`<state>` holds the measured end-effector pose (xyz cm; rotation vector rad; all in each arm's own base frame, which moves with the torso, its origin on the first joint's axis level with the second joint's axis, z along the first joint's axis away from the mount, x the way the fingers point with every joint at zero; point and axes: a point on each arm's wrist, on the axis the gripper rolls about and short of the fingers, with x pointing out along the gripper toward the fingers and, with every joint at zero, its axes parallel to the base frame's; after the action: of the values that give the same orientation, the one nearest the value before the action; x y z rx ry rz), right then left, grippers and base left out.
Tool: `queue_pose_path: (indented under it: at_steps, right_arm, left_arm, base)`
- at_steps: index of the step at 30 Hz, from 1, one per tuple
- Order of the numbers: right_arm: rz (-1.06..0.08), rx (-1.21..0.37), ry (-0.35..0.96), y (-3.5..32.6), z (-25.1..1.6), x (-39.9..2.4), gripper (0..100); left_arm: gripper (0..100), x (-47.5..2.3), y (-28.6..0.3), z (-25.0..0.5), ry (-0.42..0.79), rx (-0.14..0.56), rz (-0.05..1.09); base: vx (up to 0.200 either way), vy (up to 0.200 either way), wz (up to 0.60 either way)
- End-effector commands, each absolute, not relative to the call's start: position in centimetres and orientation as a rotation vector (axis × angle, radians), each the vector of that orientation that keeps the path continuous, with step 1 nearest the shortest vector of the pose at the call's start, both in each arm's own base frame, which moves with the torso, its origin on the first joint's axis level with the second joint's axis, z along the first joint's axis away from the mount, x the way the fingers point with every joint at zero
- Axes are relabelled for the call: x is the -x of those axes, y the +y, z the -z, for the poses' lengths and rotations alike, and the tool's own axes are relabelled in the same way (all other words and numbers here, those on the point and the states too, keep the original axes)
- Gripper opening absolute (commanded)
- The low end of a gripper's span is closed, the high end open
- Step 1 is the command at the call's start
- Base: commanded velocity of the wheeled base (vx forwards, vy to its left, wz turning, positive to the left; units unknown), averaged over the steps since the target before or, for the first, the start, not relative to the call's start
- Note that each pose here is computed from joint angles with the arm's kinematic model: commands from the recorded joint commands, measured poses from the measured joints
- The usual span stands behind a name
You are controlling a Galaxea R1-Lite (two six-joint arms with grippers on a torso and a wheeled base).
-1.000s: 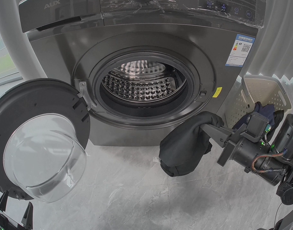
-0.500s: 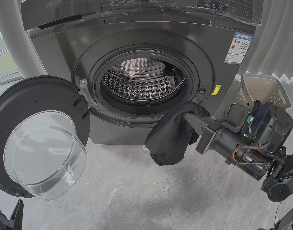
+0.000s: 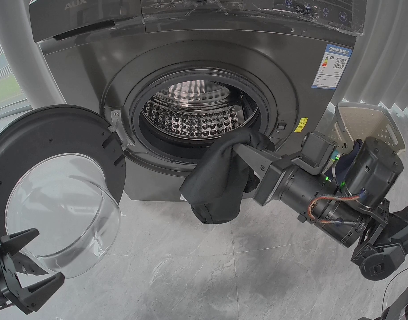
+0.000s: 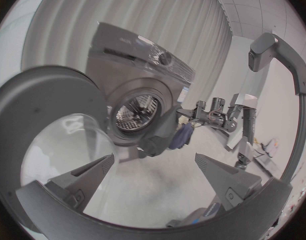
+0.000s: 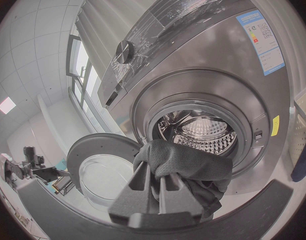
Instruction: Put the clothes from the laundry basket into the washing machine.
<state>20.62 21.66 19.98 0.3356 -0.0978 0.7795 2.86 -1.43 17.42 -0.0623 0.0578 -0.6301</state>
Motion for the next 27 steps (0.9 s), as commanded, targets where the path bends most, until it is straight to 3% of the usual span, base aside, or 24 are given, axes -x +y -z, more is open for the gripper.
queue_pose_path:
  at_steps: [1,7,13,27]
  right_arm:
    - [-0.841,-0.382,-0.119,22.6,-20.4,-20.0,0]
    - [-0.833,-0.395,-0.145,22.1,-21.1,-19.7,0]
    - [-0.820,-0.400,-0.156,21.9,-21.3,-20.0,0]
    - [-0.804,-0.412,-0.188,22.2,-22.1,-21.0,0]
  left_arm:
    - [100,-8.7,-4.0,-17.5,0.253,0.089,0.879]
    - [100,-12.7,-6.5,-16.5,0.367,0.081,0.918]
    - [100,-15.8,-9.0,-15.4,0.365,0.058,0.915]
    - [100,-18.4,-12.8,-12.3,0.476,0.034,0.986]
  base:
    - [0.000,0.000,0.00]
    - [0.000,0.000,0.00]
    - [0.000,0.000,0.00]
    - [0.000,0.000,0.00]
